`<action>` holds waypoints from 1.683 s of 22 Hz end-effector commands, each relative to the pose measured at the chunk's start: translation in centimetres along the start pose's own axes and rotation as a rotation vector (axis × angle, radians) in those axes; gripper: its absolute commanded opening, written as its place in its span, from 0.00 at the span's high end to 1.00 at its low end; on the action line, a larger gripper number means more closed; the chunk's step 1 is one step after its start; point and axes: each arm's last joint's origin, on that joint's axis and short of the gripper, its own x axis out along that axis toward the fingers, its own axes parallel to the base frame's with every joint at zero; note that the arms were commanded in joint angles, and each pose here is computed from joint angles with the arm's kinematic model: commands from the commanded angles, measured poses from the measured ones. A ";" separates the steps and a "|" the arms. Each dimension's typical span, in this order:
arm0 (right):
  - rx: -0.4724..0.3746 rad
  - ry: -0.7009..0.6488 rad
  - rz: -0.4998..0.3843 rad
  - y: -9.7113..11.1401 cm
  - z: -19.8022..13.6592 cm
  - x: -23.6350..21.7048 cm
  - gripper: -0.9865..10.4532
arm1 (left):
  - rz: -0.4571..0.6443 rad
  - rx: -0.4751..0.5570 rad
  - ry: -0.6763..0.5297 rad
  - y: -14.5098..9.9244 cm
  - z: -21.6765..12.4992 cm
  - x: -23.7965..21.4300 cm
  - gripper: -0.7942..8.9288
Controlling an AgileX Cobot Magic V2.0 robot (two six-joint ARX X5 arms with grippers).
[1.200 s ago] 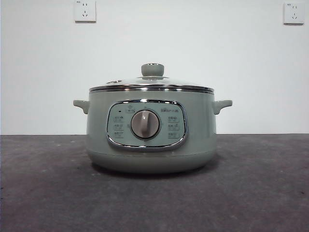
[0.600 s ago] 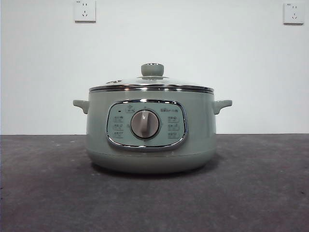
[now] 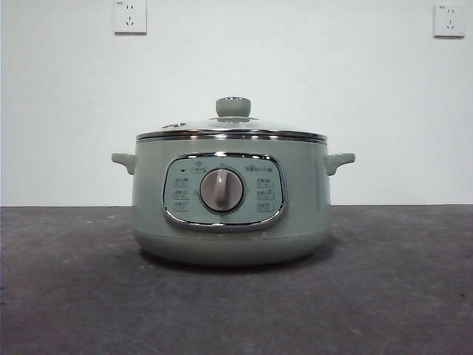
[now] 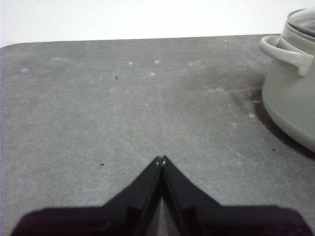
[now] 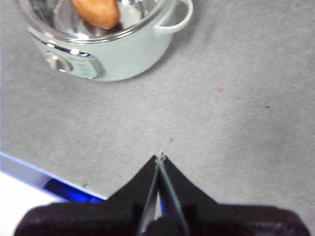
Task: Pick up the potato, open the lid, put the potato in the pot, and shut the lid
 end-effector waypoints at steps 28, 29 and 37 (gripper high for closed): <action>0.168 -0.655 -0.381 -5.5 -16.6 16.9 0.91 | 0.002 0.011 0.015 0.0 -0.4 0.2 0.92; 0.169 -0.656 -0.383 -5.5 -16.6 16.9 0.91 | 0.002 0.011 0.015 0.0 -0.4 0.2 0.92; 0.215 -0.667 -0.365 -5.5 -16.5 16.8 0.91 | 0.002 0.011 0.015 0.0 -0.4 0.2 0.92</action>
